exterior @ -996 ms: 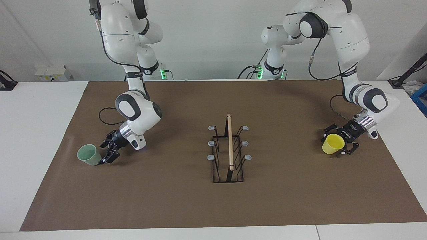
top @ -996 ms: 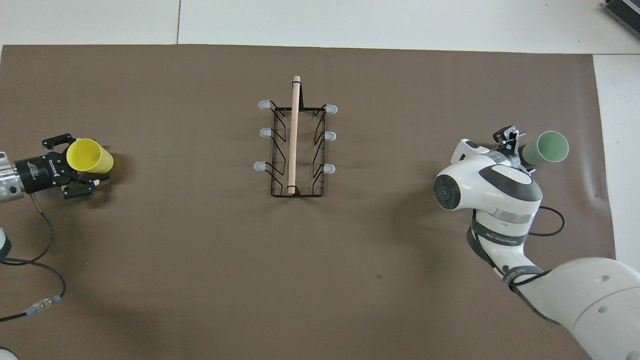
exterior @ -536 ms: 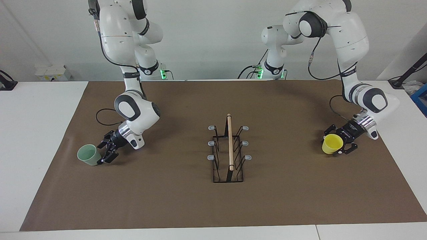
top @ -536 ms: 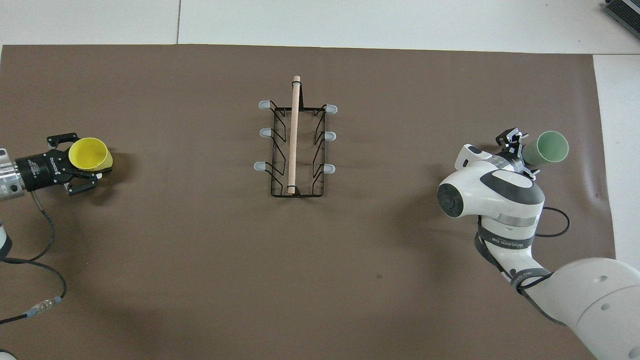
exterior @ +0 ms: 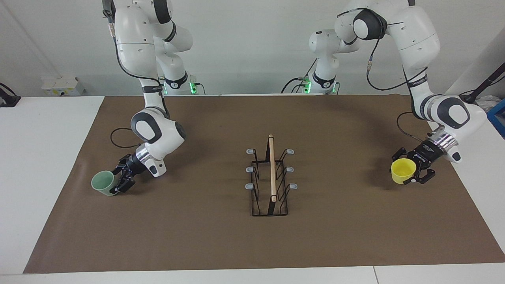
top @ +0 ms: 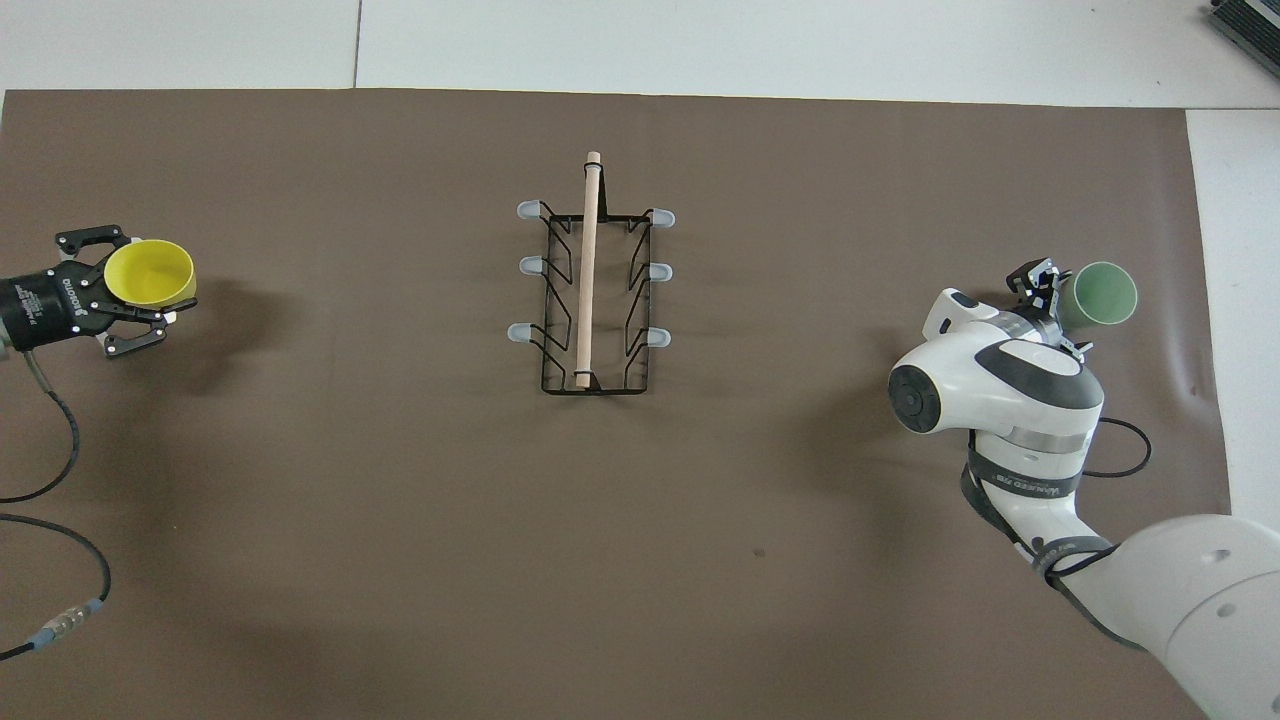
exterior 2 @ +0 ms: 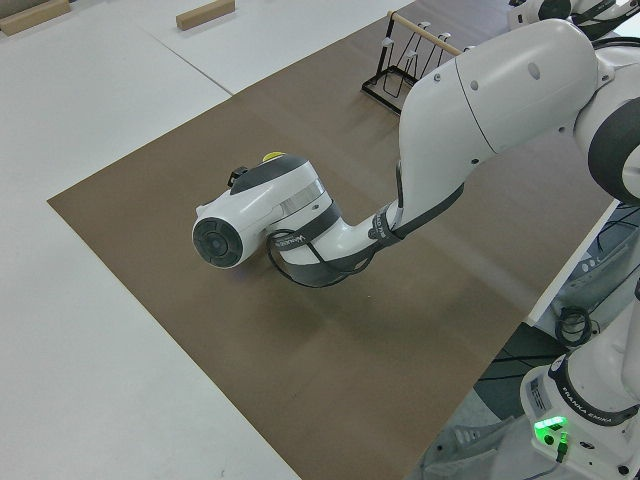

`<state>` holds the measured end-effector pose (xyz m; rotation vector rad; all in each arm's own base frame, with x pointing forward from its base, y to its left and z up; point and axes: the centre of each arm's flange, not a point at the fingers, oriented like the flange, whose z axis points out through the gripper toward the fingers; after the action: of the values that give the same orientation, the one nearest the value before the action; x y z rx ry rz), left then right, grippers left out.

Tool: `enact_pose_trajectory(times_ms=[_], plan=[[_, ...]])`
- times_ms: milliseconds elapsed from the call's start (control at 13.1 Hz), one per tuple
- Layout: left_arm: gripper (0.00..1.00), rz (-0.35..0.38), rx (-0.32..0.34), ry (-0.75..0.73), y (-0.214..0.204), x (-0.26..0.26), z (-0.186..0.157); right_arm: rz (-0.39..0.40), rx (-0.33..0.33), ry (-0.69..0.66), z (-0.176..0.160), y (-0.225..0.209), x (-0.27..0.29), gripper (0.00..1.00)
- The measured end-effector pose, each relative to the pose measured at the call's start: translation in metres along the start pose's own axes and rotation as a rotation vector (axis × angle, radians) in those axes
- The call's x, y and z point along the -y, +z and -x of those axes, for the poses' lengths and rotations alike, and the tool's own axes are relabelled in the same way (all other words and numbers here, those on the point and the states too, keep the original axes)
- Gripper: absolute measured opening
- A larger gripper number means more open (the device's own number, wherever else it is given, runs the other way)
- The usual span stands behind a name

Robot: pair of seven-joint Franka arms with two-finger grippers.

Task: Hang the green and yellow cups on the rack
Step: 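Lift the yellow cup with the left gripper toward the rack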

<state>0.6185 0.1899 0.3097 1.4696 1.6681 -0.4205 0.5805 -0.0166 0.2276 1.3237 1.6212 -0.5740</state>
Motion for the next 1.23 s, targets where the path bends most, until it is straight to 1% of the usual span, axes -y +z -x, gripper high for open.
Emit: enact_pose_trajectory(times_ms=[230, 383, 460, 613, 766, 996, 1073, 1149, 1226], plan=[[0.67, -0.05, -0.066, 0.133, 0.0, -0.032, 0.039, 0.018, 0.011, -0.009, 0.001, 0.002, 0.0, 1.0], [0.67, -0.106, -0.126, 0.2, 0.005, -0.044, 0.061, 0.034, 0.01, -0.013, 0.005, 0.009, 0.002, 1.0], [0.67, -0.126, -0.161, 0.243, 0.006, -0.05, 0.074, 0.036, 0.01, -0.014, 0.007, 0.012, 0.004, 1.0], [0.67, -0.164, -0.26, 0.343, 0.004, -0.058, 0.106, 0.035, 0.008, -0.013, 0.01, 0.018, 0.007, 1.0], [0.67, -0.244, -0.345, 0.444, 0.008, -0.058, 0.154, 0.04, 0.006, -0.013, 0.009, 0.021, 0.01, 1.0], [0.67, -0.327, -0.49, 0.586, 0.017, -0.053, 0.227, 0.045, -0.004, -0.013, 0.006, 0.02, 0.013, 1.0], [0.67, -0.352, -0.527, 0.638, 0.019, -0.049, 0.248, 0.045, -0.004, -0.014, 0.006, 0.02, 0.013, 1.0], [0.67, -0.37, -0.554, 0.685, 0.022, -0.045, 0.266, 0.045, -0.004, -0.014, 0.006, 0.02, 0.013, 0.95], [0.67, -0.384, -0.572, 0.727, 0.025, -0.042, 0.282, 0.045, -0.004, -0.014, 0.006, 0.02, 0.013, 0.93]])
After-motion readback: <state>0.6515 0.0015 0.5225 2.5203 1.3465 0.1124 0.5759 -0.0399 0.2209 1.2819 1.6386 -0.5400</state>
